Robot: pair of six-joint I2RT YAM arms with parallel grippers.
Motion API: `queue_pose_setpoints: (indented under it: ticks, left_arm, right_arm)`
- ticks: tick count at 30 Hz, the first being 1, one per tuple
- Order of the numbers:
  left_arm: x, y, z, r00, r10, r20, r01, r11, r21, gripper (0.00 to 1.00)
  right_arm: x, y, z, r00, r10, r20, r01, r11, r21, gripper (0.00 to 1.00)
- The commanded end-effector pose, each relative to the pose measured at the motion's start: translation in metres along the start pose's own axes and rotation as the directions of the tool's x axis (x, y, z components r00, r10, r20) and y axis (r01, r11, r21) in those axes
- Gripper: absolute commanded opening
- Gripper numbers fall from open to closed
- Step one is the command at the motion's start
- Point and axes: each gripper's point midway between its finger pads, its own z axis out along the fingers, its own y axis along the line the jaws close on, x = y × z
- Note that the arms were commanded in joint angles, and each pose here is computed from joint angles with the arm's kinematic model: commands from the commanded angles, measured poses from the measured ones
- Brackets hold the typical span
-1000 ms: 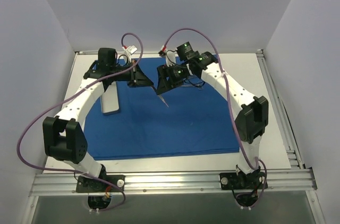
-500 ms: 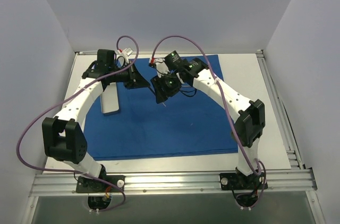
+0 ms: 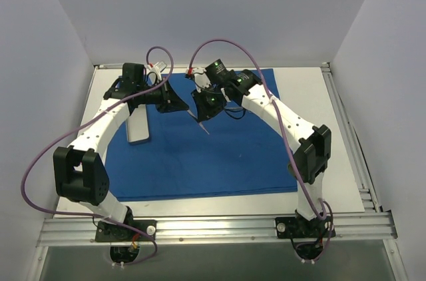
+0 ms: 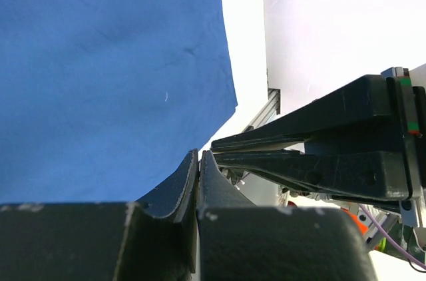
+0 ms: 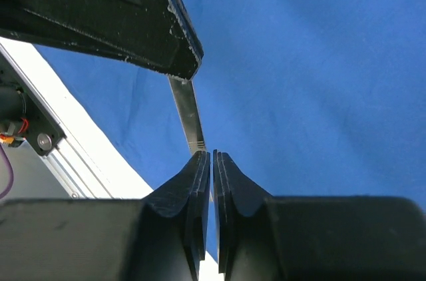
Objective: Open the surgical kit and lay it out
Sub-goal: Place the medical item in the surgical kit.
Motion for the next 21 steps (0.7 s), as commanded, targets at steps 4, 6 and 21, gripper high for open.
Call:
queue_pose_setpoints:
  ticks: [4, 6, 21]
  left_arm:
    - [-0.009, -0.016, -0.003, 0.999, 0.042, 0.031, -0.044, 0.997, 0.060, 0.02]
    - [-0.009, -0.016, -0.003, 0.999, 0.046, 0.030, -0.047, 0.997, 0.058, 0.02]
    - [-0.013, -0.011, -0.004, 0.999, -0.003, 0.050, 0.001, 0.999, 0.036, 0.44]
  right_arm:
    - [-0.006, 0.011, 0.003, 1.000, -0.019, 0.004, 0.019, 1.000, -0.025, 0.28]
    - [-0.007, 0.011, 0.002, 1.000, -0.026, 0.007, 0.026, 0.999, -0.029, 0.43]
    - [-0.005, -0.021, 0.006, 0.999, -0.042, 0.001, 0.041, 0.983, 0.180, 0.00]
